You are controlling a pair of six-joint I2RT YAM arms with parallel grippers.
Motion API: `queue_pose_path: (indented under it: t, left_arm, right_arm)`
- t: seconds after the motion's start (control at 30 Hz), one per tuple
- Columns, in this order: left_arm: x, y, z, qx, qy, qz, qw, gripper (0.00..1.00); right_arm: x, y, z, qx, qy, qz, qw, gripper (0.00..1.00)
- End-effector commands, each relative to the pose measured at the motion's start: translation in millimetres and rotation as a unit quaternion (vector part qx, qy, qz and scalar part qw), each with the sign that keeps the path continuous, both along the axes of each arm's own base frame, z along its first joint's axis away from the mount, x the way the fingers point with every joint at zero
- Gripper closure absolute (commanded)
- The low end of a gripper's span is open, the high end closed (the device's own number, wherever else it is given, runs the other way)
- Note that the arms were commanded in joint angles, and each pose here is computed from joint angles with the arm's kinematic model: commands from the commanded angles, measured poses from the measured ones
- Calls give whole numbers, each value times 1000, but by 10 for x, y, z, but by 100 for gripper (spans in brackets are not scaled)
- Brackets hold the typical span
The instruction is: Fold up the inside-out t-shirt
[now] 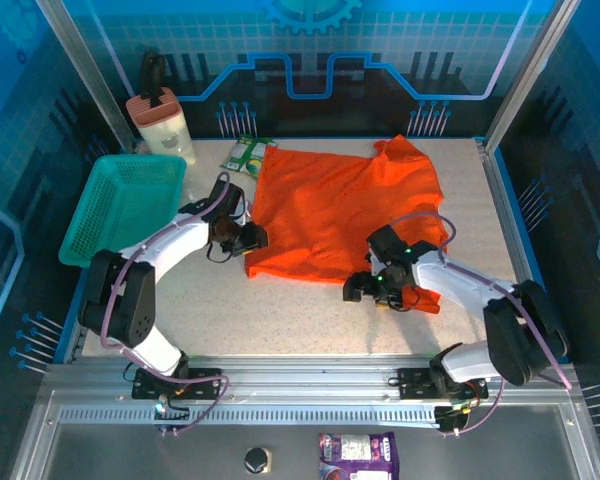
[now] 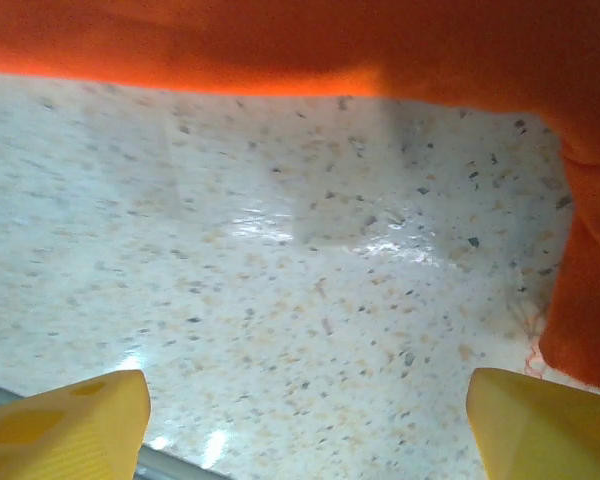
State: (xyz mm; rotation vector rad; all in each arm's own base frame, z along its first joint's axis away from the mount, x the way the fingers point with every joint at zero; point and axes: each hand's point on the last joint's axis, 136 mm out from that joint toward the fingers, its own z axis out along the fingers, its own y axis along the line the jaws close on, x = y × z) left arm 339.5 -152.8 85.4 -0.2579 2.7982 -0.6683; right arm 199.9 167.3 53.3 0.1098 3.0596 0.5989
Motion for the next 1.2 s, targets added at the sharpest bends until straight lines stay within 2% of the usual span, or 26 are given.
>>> queue_pose_path:
  t: [0.0,0.1,0.2,0.37,0.57,0.83,0.93,1.0,1.17]
  left_arm:
    - [-29,-21,-4,-2,15,-20,1000,60]
    - [-69,51,-46,18,20,-18,999,60]
    - [-127,171,-89,49,27,-12,998,62]
    - [-259,365,-193,68,50,7,996,71]
    - [-429,415,-348,73,79,10,994,78]
    - [-581,332,-393,50,86,9,995,78]
    - [-607,328,-404,48,84,11,995,76]
    - [-613,332,-412,49,85,12,995,75]
    - [-549,324,-357,47,71,14,996,75]
  right_arm:
    - [150,-128,213,-2,-17,-32,999,15]
    - [191,-358,76,-32,-1,-58,998,15]
    - [169,-384,-89,-43,17,-51,998,18]
    - [-7,-414,-354,-65,53,-42,996,25]
    - [-69,-484,-239,-157,39,12,987,29]
    - [-19,-515,-297,-241,46,66,967,37]
    - [-68,-517,-423,-252,63,74,963,45]
    - [-93,-534,-460,-260,71,77,960,56]
    - [-104,-459,-301,-243,66,68,965,99]
